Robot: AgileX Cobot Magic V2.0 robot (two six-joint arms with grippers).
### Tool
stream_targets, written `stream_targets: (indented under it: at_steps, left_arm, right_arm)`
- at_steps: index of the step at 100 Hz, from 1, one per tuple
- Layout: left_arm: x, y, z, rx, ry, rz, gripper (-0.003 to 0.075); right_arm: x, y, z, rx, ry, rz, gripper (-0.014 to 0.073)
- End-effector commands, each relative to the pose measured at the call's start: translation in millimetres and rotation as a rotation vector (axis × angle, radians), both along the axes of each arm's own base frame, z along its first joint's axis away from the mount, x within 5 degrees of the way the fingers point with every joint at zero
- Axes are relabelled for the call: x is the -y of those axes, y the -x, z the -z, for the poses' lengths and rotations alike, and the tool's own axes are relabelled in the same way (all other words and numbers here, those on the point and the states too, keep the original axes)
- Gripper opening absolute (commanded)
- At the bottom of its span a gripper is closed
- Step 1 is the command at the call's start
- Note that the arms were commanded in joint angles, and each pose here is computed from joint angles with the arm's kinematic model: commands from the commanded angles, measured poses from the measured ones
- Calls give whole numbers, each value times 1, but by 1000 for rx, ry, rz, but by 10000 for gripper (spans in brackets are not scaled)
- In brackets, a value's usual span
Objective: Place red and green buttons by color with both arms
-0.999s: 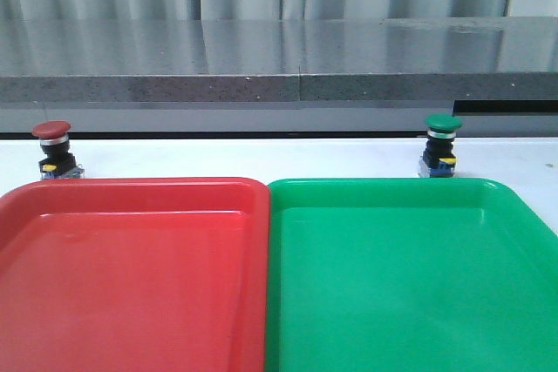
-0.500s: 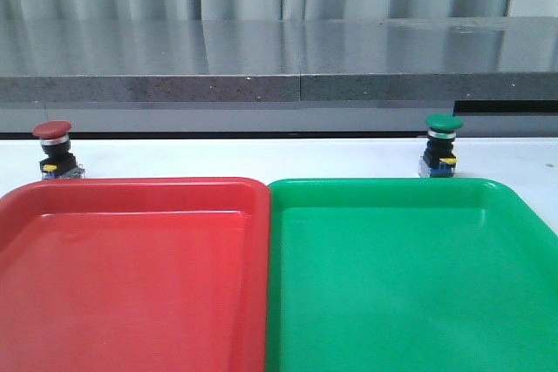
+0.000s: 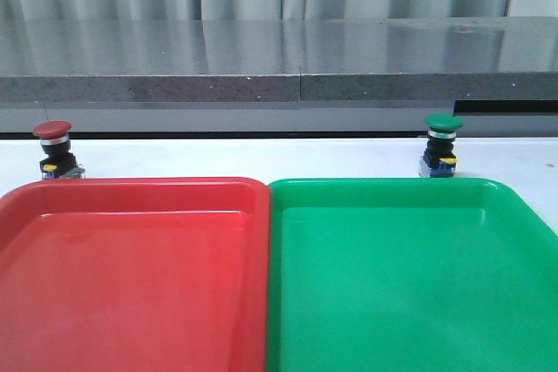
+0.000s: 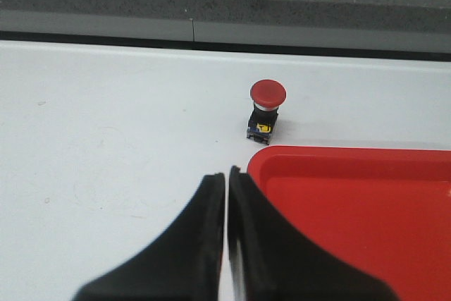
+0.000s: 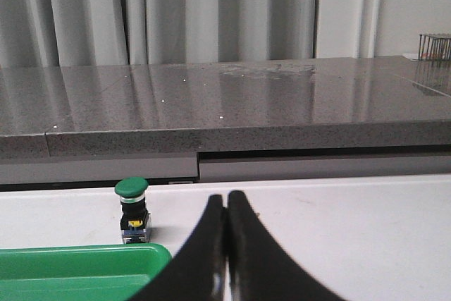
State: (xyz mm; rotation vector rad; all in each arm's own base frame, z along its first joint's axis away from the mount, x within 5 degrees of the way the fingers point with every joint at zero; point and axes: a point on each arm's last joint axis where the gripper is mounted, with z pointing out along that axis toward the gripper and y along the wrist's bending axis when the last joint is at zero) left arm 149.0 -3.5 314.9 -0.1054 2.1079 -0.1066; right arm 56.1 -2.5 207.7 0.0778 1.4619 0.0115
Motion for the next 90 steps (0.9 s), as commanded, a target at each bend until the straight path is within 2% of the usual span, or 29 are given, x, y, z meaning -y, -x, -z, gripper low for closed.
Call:
stream_targets:
  at_steps: [1,16,23,27,52,71,90]
  left_arm:
    - [2,-17,-18,62,1,15,133]
    - [11,-38,-21,29,-15,69,505]
    - [17,-51,-20,6,-15,95,599]
    - [22,-60,-19,-12,-16,113,612]
    - [40,-118,-14,-142,-23,162,575]
    - [47,-162,4,-286,-31,167,574]
    - [52,-200,19,-361,-37,170,574]
  right_arm:
    - [0,4,-15,122,17,3,-64]
    - [0,4,-15,122,17,3,-64]
    - [0,4,-15,122,17,3,-64]
    - [0,4,-15,122,17,3,-64]
    - [0,4,-15,122,17,3,-64]
    - [0,4,-15,122,17,3,-64]
    - [0,4,-15,122,17,3,-64]
